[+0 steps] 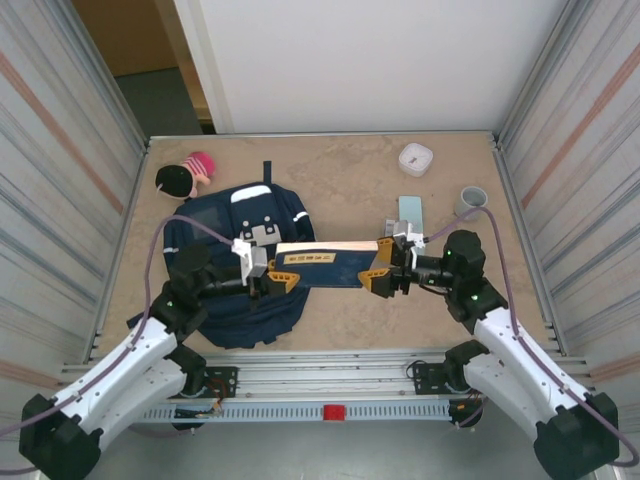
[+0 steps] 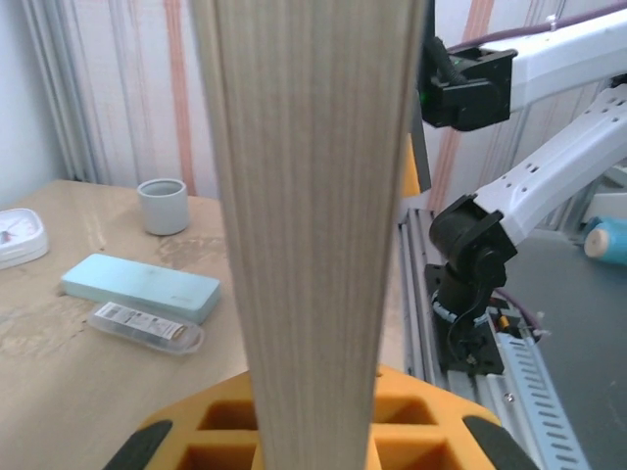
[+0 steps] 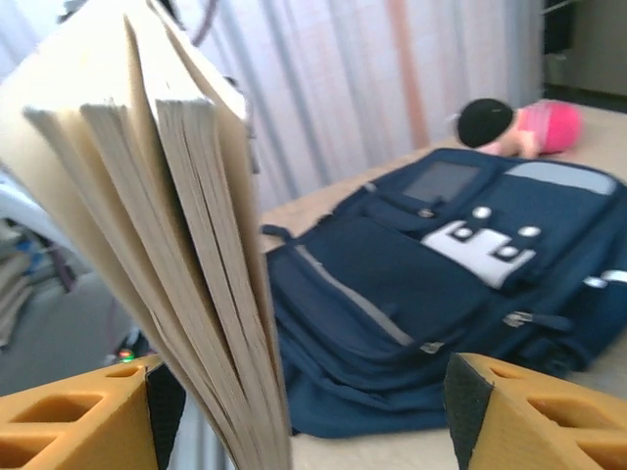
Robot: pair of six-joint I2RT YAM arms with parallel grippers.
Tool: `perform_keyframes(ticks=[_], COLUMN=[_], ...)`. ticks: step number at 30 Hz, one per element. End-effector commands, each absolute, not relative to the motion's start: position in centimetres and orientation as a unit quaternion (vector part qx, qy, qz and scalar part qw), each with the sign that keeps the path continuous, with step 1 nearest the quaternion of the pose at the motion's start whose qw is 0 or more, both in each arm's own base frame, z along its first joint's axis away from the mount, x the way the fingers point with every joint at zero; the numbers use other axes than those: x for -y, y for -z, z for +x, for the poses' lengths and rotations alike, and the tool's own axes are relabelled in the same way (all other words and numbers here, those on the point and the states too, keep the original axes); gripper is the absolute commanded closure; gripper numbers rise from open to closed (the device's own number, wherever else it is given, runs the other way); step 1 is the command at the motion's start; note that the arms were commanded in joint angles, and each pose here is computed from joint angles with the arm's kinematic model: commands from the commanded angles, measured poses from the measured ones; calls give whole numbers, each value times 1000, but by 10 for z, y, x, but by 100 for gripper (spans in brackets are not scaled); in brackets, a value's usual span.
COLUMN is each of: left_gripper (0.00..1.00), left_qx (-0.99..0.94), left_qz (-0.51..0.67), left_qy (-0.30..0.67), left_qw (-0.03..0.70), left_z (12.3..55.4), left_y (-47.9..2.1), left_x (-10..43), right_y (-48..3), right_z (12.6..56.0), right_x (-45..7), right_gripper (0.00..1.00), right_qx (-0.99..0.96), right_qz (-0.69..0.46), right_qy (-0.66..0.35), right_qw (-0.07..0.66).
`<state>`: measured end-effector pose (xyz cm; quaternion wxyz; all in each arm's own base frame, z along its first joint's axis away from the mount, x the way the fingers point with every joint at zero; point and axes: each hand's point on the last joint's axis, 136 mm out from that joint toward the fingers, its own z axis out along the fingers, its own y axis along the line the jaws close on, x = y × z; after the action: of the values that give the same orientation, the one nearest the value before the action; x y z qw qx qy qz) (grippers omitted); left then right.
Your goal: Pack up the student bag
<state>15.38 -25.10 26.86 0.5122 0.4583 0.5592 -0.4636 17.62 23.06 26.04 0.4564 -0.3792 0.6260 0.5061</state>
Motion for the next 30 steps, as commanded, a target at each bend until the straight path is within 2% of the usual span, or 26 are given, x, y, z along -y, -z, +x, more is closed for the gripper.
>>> perform_keyframes(ticks=[1, 4, 7, 8, 9, 10, 12, 13, 17, 21, 26, 30], left_gripper=[96, 95, 92, 89, 82, 71, 45, 40, 36, 35, 29, 26], left_qx=[-532, -547, -541, -544, -553, -566, -611, -633, -703, -735, -746, -756], left_qz=[453, 446, 452, 453, 452, 450, 440, 436, 466, 542, 614, 611], left_qy=[489, 485, 495, 492, 482, 467, 402, 366, 196, 73, -24, -54], left_qw=[522, 517, 508, 506, 507, 509, 521, 525, 500, 401, 259, 229], left_z=[154, 163, 163, 164, 166, 171, 184, 190, 199, 184, 172, 189], left_y=[-289, -284, -287, -287, -285, -282, -275, -271, -247, -209, -153, -125], left_x=[255, 258, 262, 262, 261, 260, 249, 242, 207, 179, 153, 157], right_y=[-293, -296, -298, -299, -298, -298, -297, -296, -287, -271, -256, -252], right_z=[154, 148, 153, 157, 164, 171, 191, 200, 237, 250, 249, 246], right_x=[-242, -248, -250, -250, -249, -248, -236, -229, -187, -165, -167, -169], right_gripper=[31, 37, 58, 72, 91, 100, 100, 100, 100, 100, 100, 100], right_qx=[-561, -548, -552, -557, -570, -584, -612, -622, -666, -687, -700, -702], right_qz=[-423, -440, -438, -433, -422, -410, -371, -352, -236, -178, -176, -184], right_qy=[-551, -558, -559, -555, -547, -537, -512, -501, -434, -395, -401, -403], right_qw=[450, 441, 438, 441, 444, 451, 475, 488, 558, 583, 565, 558])
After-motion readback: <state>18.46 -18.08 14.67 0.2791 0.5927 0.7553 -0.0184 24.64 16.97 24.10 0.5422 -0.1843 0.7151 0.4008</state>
